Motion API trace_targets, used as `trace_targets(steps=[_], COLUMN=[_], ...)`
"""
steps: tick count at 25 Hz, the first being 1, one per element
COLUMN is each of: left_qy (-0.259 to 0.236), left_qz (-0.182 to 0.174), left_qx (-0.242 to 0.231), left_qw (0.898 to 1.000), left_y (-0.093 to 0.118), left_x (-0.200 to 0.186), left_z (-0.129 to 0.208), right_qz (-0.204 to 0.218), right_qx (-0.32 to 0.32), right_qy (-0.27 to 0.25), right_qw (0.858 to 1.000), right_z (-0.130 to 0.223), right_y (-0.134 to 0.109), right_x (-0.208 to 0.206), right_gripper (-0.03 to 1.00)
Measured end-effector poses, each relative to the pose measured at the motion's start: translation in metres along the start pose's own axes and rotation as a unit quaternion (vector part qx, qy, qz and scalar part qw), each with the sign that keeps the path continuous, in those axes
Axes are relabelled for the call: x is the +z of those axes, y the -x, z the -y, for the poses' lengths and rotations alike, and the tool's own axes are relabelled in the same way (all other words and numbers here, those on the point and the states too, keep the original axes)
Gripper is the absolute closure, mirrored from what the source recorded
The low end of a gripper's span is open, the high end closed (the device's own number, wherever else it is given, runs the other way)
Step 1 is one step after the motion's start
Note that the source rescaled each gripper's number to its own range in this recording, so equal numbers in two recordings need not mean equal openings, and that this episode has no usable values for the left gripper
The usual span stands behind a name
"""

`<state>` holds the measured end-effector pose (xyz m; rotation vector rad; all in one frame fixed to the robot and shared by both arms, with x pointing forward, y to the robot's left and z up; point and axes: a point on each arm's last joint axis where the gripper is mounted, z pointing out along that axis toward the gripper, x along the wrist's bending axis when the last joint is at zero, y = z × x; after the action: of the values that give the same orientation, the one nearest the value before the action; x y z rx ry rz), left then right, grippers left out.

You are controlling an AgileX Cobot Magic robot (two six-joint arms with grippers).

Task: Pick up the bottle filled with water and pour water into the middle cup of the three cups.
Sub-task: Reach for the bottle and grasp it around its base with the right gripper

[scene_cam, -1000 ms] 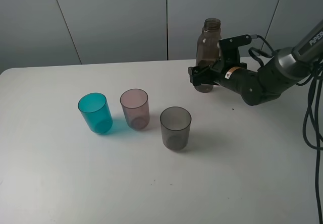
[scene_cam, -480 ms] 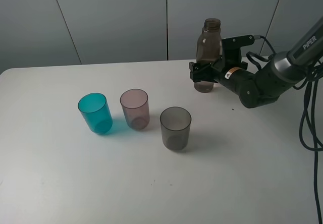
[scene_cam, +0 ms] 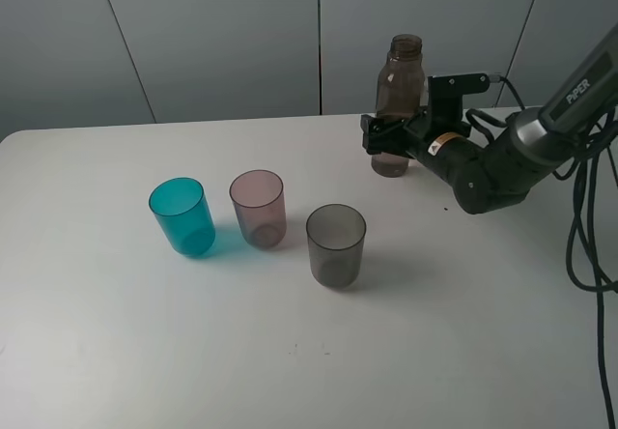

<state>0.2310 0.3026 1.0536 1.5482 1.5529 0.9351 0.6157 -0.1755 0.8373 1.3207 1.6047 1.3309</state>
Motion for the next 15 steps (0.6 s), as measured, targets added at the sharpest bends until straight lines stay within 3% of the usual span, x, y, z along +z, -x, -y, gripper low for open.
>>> trace_targets(steps=[15], left_qy=[0.000], left_qz=[0.000], left_qx=[0.000], left_qw=[1.000], left_y=[0.0000], left_x=[0.0000], left_z=[0.0000], right_qz=[-0.012], right_qx=[-0.038], right_qy=[0.009], right_qw=[0.999], right_z=[-0.0007], right_y=[-0.0022], right_x=[0.0084], right_gripper=[-0.03])
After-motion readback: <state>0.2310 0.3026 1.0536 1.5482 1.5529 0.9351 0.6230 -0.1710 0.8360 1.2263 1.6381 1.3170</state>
